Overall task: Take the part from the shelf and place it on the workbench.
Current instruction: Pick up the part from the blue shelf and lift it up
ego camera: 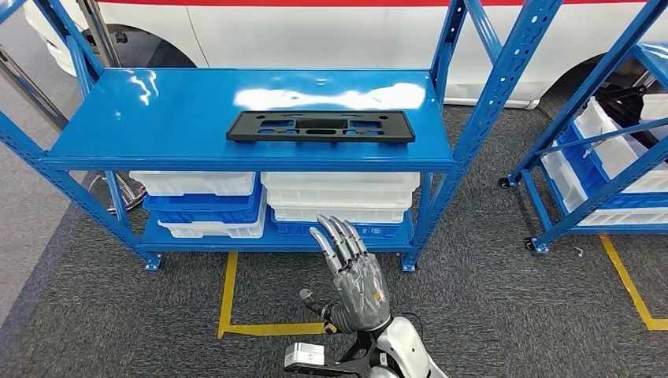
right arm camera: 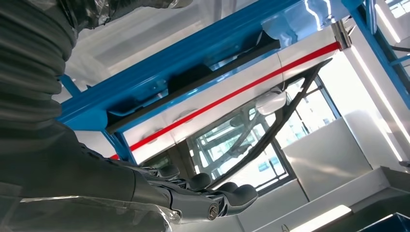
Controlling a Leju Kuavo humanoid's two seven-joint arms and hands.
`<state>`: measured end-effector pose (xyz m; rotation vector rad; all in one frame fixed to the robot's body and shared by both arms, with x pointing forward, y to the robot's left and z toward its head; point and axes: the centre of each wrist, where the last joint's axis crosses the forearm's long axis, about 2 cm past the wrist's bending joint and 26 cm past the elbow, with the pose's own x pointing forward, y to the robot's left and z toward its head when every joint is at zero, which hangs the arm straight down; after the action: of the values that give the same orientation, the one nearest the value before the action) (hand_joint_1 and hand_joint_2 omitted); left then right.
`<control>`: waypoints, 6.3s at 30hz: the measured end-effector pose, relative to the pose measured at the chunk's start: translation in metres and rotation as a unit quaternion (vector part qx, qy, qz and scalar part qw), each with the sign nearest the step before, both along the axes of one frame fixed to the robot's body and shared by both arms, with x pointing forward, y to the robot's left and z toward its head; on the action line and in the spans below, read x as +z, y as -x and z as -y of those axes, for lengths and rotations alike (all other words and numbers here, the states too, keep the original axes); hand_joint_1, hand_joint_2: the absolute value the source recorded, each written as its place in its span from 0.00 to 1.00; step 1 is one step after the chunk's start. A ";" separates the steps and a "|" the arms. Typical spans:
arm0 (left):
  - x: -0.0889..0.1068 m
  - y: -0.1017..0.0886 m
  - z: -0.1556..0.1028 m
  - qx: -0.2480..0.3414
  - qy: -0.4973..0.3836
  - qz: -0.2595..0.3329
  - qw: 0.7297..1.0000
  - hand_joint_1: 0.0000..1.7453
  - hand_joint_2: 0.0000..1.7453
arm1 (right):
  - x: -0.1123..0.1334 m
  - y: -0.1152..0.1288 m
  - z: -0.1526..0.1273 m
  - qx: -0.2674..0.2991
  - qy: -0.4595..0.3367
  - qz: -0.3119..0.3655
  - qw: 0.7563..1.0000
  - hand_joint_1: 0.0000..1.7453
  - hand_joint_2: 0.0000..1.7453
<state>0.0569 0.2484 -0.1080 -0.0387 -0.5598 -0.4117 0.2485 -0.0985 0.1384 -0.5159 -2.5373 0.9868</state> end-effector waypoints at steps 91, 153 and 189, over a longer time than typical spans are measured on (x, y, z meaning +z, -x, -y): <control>0.000 0.001 -0.002 -0.009 0.026 -0.013 1.000 0.00 0.00 | -0.004 -0.001 -0.002 -0.011 0.038 0.013 0.999 0.00 1.00; 0.000 -0.003 -0.003 -0.004 -0.021 -0.001 1.000 0.00 0.00 | 0.024 -0.005 0.046 -0.083 0.064 0.104 0.989 0.00 1.00; 0.000 -0.003 0.000 -0.004 -0.008 0.011 1.000 0.00 0.00 | 0.011 0.002 0.064 -0.007 0.159 0.013 0.987 0.00 1.00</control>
<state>0.0601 0.2484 -0.1075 -0.0212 -0.5780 -0.4240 0.2465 -0.1626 0.1494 -0.6361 -2.4045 1.3979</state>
